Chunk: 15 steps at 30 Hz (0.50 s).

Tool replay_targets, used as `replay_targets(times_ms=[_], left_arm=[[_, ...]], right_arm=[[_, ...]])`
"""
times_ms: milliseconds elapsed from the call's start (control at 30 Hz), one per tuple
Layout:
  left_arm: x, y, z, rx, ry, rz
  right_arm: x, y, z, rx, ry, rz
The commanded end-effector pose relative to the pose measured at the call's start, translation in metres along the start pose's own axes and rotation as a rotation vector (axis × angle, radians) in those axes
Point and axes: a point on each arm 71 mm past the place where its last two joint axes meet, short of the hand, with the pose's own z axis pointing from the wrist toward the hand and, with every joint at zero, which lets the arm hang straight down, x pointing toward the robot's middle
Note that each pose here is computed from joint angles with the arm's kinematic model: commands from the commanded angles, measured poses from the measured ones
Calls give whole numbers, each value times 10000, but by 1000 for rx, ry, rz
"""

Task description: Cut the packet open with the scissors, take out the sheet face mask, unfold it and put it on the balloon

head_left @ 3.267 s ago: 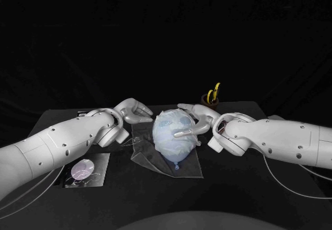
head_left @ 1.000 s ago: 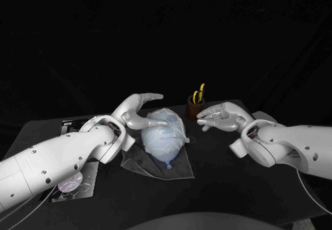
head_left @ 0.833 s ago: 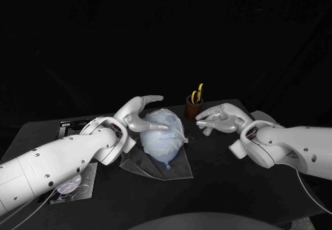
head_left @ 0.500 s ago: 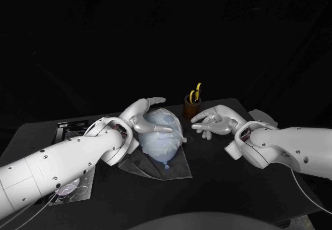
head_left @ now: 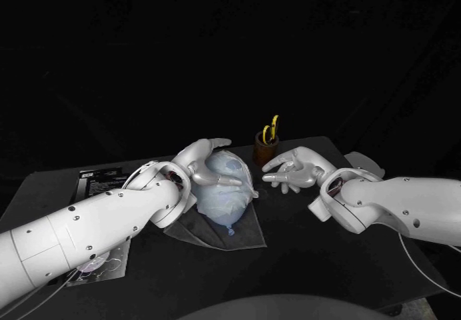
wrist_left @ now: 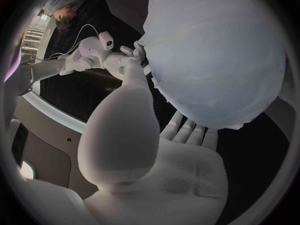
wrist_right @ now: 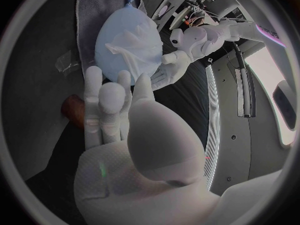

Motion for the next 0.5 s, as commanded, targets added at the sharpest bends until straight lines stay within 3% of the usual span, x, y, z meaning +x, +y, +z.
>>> replay_targets(times_ms=[33, 500], left_arm=[[21, 17, 8, -40, 33, 77], [1, 103, -8, -89, 61, 135]], right_arm=[[9, 13, 9, -7, -10, -29], [115, 44, 51, -3, 53, -72]])
